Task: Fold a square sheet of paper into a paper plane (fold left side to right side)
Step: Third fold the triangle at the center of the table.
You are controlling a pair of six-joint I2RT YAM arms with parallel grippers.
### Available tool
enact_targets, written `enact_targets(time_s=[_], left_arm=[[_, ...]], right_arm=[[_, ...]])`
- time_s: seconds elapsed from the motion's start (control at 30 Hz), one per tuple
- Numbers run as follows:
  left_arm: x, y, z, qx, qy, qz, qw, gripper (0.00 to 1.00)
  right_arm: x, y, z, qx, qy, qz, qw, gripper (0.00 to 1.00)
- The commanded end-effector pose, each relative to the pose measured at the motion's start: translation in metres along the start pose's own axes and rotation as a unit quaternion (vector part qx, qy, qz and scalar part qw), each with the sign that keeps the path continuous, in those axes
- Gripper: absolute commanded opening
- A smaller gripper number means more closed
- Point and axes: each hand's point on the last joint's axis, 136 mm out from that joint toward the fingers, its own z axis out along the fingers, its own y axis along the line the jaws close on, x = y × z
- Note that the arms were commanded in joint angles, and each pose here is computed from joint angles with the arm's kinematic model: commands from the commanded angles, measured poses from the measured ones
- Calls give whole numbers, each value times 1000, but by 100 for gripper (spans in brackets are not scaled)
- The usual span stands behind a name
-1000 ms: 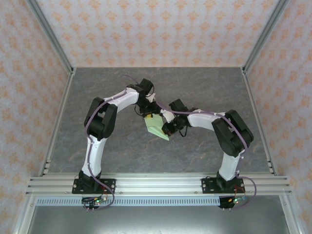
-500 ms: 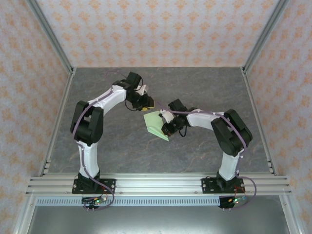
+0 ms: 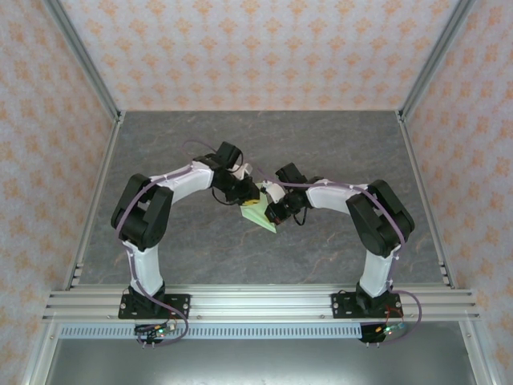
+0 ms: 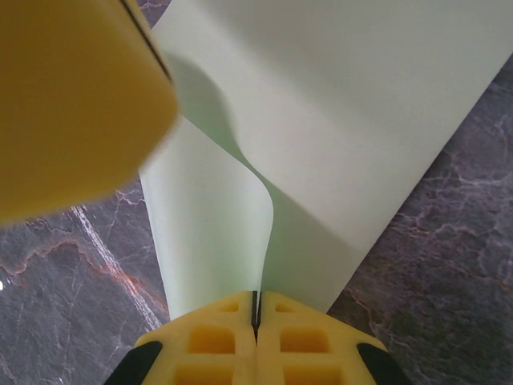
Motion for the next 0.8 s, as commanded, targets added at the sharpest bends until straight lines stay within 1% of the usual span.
enact_targets(time_s=[0.0,0.23,0.77], left_arm=[[1,5,14,1,10,-11,1000,15],[5,22,22,-35,16,-19,999,15],[27,42,24,-52,29,-30,998,16]], right_arm=[[33,2,14,-6,65,13,998,4],[33,3,14,-7,65,12,998,4],[30,3,14,-7,63,14,998,5]])
